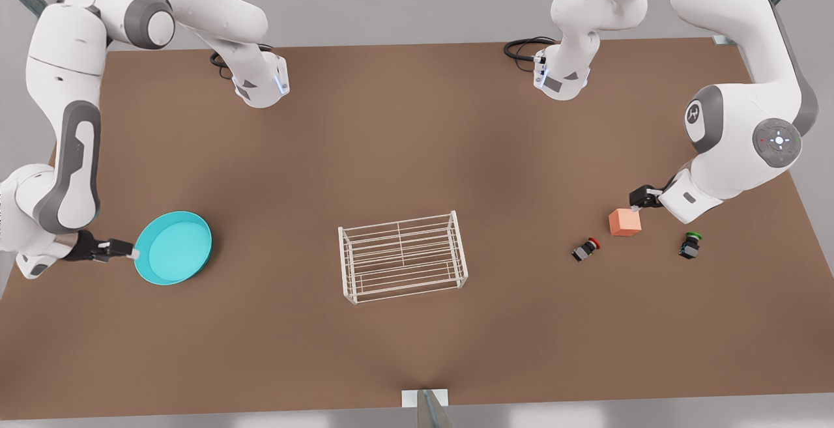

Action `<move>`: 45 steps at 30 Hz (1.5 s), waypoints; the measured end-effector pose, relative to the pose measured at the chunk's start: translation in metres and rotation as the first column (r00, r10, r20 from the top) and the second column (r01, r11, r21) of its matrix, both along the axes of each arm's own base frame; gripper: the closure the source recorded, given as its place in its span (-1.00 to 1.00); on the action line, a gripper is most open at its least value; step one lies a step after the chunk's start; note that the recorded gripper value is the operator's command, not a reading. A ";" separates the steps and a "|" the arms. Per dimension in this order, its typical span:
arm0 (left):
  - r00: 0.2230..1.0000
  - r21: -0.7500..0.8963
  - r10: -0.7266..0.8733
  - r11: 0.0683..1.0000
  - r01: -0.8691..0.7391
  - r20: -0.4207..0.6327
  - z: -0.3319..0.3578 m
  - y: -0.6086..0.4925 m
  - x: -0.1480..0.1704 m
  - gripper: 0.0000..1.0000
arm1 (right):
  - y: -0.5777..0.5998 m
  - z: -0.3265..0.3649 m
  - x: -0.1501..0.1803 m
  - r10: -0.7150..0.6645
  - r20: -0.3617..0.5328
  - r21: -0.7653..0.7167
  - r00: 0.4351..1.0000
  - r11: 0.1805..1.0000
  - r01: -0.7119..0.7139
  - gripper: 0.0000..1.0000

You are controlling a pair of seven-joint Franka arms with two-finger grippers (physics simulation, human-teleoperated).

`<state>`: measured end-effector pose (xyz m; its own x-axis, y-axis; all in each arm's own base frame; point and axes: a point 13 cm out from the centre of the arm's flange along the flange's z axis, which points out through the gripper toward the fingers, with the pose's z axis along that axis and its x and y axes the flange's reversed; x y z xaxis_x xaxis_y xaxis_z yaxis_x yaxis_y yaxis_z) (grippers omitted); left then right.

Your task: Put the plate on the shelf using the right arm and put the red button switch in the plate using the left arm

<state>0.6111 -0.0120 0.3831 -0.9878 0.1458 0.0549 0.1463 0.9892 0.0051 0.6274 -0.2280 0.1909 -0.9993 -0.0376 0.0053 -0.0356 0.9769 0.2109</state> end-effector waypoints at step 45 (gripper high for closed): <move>1.000 0.001 -0.026 1.000 0.026 -0.004 -0.001 0.000 -0.001 -1.00 | -0.050 -0.162 -0.047 0.277 0.009 0.074 0.961 0.958 -0.277 0.22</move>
